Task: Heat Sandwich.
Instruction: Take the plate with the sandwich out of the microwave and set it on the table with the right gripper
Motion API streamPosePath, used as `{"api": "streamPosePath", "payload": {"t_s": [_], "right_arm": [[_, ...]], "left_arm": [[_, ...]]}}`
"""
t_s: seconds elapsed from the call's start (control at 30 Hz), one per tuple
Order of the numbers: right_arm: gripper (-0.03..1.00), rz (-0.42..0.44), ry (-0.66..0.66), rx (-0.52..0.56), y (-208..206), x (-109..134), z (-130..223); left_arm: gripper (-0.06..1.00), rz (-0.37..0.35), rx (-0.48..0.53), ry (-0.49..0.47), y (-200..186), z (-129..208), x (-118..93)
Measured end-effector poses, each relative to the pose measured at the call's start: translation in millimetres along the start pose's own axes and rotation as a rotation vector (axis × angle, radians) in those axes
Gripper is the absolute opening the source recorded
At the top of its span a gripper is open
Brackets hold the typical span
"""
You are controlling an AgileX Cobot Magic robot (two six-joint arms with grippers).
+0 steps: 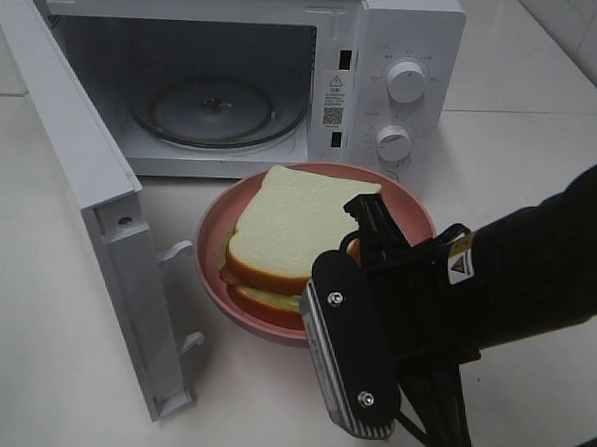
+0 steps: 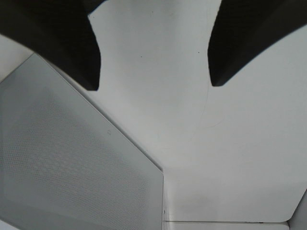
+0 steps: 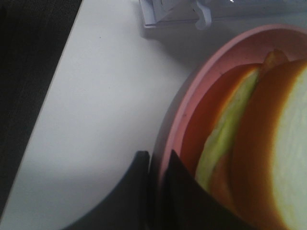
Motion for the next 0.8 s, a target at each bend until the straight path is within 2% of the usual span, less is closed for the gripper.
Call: {"api": "streamPosePath", "payload": {"t_s": [0.23, 0.53, 0.67, 0.8], "right_arm": [[0.07, 0.014, 0.105, 0.001, -7, 12, 3], [0.07, 0.046, 0.218, -0.004, -9, 10, 3], [0.07, 0.047, 0.334, -0.002, -9, 10, 4], [0.07, 0.049, 0.368, 0.016, -9, 10, 6]], "left_arm": [[0.61, 0.000, 0.000, 0.000, 0, 0, 0], [0.61, 0.000, 0.000, 0.000, 0, 0, 0], [0.61, 0.000, 0.000, 0.000, 0, 0, 0], [0.61, 0.000, 0.000, 0.000, 0, 0, 0]]}}
Point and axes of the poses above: a point on each arm's last joint axis where the gripper is mounted, y pointing out along that axis toward the gripper, x along the wrist's bending axis when the last joint is at zero, z = x × y, the point moved 3 cm from there along y, pointing out along that axis toward the gripper, and after that the axes turned 10 degrees about -y, right-handed, at the moved point
